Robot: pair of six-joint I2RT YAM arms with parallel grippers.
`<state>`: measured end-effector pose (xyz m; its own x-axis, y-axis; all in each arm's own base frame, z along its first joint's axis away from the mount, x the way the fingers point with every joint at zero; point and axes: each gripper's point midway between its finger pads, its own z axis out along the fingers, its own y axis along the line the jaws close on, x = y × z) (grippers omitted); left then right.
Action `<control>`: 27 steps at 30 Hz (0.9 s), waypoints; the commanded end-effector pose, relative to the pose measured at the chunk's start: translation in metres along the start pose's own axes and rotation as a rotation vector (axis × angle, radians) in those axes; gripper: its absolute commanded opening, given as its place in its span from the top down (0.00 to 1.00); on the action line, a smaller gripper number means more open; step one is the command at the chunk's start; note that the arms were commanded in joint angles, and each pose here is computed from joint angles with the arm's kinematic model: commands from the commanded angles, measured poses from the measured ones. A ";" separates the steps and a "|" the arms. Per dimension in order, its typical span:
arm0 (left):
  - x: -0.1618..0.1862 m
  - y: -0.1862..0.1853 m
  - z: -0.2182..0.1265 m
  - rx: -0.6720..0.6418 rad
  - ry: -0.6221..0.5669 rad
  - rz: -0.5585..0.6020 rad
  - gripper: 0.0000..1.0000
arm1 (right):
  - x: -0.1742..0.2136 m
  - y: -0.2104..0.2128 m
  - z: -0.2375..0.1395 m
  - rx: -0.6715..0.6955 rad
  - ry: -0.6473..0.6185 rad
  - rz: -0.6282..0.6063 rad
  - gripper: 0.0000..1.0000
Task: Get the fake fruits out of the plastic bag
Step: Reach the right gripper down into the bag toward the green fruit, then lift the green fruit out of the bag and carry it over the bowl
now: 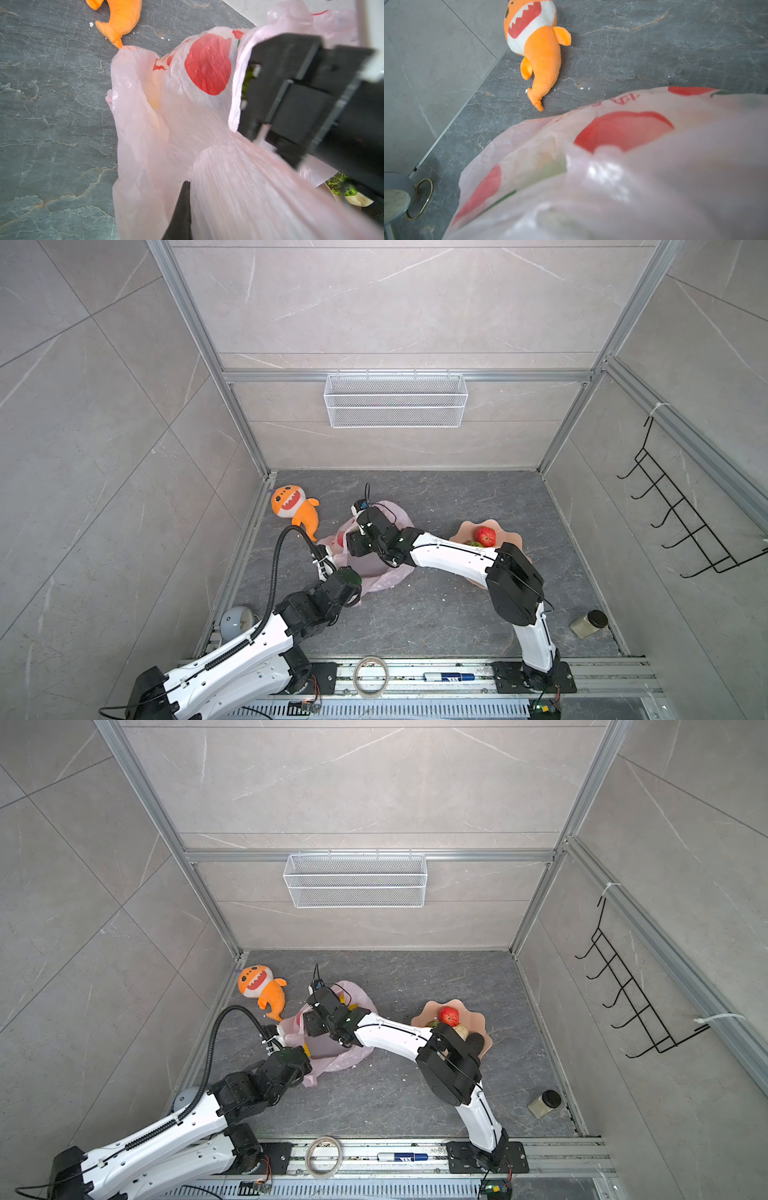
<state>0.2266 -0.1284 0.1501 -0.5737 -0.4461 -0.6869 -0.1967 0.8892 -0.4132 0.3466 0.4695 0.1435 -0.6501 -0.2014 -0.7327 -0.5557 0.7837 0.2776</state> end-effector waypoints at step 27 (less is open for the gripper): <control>0.000 -0.014 0.011 0.058 -0.034 -0.015 1.00 | -0.010 -0.032 -0.173 0.078 -0.031 -0.065 0.56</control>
<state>0.2334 -0.1373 0.1415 -0.5630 -0.4508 -0.6927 -0.1782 0.8846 -0.4309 0.2829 0.3754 0.2583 -0.5949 -0.1832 -0.7827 -0.5871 0.7641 0.2674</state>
